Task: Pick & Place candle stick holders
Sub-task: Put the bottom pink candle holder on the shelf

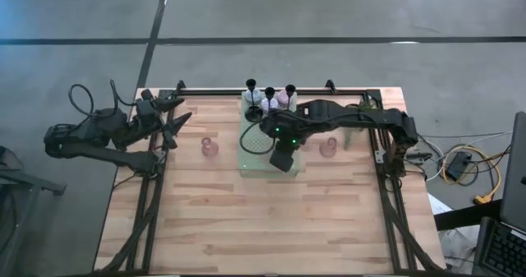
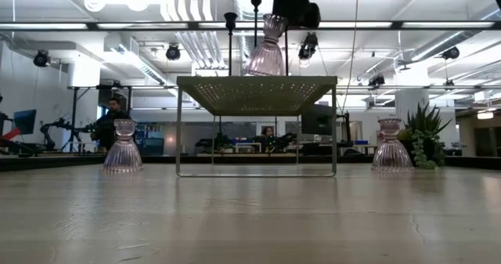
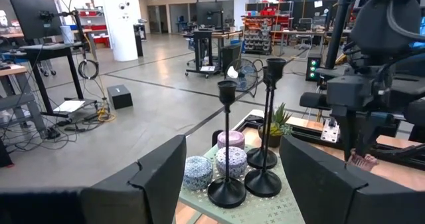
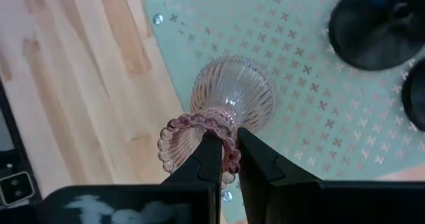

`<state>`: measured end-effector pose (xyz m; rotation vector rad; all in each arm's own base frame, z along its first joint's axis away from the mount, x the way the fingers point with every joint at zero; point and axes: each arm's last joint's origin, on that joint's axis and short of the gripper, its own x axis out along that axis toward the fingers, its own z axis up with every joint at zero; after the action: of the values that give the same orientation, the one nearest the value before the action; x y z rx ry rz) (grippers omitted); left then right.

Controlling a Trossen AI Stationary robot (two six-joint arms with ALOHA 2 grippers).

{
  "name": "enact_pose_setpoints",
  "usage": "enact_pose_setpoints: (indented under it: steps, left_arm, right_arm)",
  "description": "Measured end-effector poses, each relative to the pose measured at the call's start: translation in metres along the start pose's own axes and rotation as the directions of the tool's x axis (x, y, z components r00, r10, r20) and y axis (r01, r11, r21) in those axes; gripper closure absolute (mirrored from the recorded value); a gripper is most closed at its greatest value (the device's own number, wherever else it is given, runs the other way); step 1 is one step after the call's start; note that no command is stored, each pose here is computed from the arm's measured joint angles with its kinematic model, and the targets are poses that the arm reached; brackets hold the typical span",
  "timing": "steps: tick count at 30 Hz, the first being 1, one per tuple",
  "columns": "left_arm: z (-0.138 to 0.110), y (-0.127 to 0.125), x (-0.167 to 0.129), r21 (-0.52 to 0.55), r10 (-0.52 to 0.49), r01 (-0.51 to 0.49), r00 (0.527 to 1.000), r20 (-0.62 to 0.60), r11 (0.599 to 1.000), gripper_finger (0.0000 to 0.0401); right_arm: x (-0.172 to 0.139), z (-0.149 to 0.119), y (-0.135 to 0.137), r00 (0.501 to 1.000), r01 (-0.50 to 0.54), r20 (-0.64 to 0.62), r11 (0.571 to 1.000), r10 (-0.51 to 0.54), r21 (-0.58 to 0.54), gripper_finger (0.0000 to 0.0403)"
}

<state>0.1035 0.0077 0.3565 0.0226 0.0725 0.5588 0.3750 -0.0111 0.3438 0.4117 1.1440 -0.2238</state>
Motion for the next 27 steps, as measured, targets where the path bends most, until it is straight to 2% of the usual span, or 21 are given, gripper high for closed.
enact_pose_setpoints:
  steps: [9, 18, 27]
  left_arm:
    - [0.0003, 0.0002, -0.0001, -0.001, 0.001, -0.001, 1.0, 0.001, 1.0, 0.0153]
    - [0.0006, 0.0001, -0.0002, -0.002, 0.0, 0.0, 1.0, 0.002, 1.0, 0.0153]
    - [0.0014, 0.0002, -0.0002, -0.005, 0.0, 0.0, 1.0, 0.006, 1.0, 0.0153]
  right_arm:
    - [-0.0024, 0.0043, -0.0093, 0.999, 0.03, 0.023, 1.0, -0.03, 0.007, 0.0382]
    - [-0.0042, 0.0078, -0.0082, 0.998, 0.019, 0.057, 0.999, -0.017, -0.027, 0.0296]
    - [-0.0029, 0.0098, -0.0096, 0.993, 0.073, 0.1, 0.996, -0.068, -0.051, 0.026]
